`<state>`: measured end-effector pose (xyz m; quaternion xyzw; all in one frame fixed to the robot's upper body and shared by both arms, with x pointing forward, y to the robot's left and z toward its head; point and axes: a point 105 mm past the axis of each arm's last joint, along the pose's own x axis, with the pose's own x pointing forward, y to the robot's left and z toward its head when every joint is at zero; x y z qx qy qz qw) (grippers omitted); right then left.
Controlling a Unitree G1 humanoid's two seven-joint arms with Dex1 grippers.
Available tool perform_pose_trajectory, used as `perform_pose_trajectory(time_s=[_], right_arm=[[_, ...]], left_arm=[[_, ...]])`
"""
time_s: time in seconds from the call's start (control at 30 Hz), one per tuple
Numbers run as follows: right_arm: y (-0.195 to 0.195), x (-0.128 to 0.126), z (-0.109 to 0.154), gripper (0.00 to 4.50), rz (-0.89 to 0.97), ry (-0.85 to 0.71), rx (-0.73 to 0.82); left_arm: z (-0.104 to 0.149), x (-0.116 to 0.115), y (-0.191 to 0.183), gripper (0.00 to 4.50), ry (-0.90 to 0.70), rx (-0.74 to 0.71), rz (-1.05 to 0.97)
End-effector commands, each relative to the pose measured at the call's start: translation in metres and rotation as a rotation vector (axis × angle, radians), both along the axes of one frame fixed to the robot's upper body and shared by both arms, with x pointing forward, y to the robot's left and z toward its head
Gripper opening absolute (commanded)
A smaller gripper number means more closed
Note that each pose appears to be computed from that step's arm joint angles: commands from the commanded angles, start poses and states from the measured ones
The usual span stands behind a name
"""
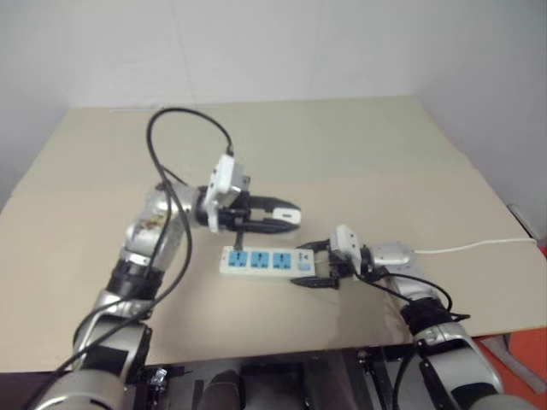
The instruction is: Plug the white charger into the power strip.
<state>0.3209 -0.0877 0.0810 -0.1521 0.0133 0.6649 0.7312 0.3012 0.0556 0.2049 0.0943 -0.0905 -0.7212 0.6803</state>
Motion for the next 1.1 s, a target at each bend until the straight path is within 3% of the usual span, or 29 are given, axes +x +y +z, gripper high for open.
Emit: perform_pose_trajectory(time_s=[0.03, 0.67, 1.1], right_arm=[[0.004, -0.007, -0.016, 3.43, 0.026, 0.029, -0.054], [0.005, -0.007, -0.016, 3.43, 0.026, 0.035, -0.046], [0.004, -0.008, -0.016, 3.43, 0.024, 0.038, -0.045]], left_arm=[[-0.004, -0.004, -0.01, 1.04, 0.013, -0.026, 0.011], [-0.049, 0.001, -0.007, 1.04, 0.078, 0.019, 0.107], [-0.055, 0.001, 0.001, 1.04, 0.092, 0.044, 0.107]])
